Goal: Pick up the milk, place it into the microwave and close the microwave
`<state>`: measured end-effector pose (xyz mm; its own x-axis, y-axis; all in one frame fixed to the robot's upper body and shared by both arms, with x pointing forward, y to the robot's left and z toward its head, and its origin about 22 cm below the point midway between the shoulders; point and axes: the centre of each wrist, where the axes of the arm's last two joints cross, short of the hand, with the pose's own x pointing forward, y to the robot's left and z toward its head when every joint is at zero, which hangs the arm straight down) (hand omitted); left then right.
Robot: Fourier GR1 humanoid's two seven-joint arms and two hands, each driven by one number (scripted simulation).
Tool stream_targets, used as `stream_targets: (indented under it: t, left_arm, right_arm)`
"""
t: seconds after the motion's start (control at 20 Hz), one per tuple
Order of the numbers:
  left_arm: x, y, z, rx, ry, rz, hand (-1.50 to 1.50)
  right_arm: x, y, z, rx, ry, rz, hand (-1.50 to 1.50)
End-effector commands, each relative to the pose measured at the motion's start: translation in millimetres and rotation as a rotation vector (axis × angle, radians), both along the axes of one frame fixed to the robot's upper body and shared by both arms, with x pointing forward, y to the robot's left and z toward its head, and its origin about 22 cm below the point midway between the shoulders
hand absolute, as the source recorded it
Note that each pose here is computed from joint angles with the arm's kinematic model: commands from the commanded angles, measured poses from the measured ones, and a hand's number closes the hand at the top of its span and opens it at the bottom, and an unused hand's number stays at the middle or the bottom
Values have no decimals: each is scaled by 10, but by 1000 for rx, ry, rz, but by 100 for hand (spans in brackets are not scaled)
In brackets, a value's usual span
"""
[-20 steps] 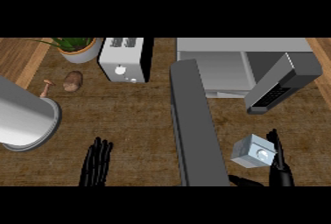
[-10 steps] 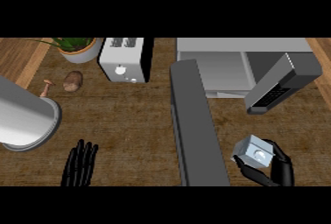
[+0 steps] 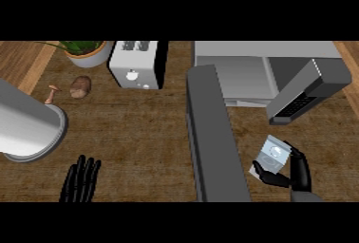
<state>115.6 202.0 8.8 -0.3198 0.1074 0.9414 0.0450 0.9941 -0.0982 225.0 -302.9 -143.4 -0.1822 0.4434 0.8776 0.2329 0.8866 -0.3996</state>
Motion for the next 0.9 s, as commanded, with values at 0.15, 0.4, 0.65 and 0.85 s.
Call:
stream_targets:
  t: [0.15, 0.4, 0.65, 0.85]
  left_arm:
    - [30, 118, -72, -14, 1, -4, -150]
    - [-32, 74, 64, -38, 8, 0, -150]
    - [-60, 192, -29, -2, 12, 9, -150]
    - [-10, 173, -137, -32, 26, 37, -150]
  right_arm:
    - [432, -65, 95, 103, -77, 104, 150]
    - [364, 11, -4, 201, -98, 192, 150]
    - [520, 563, 23, 240, -100, 251, 150]
    - [563, 725, 76, 245, -162, 237, 150]
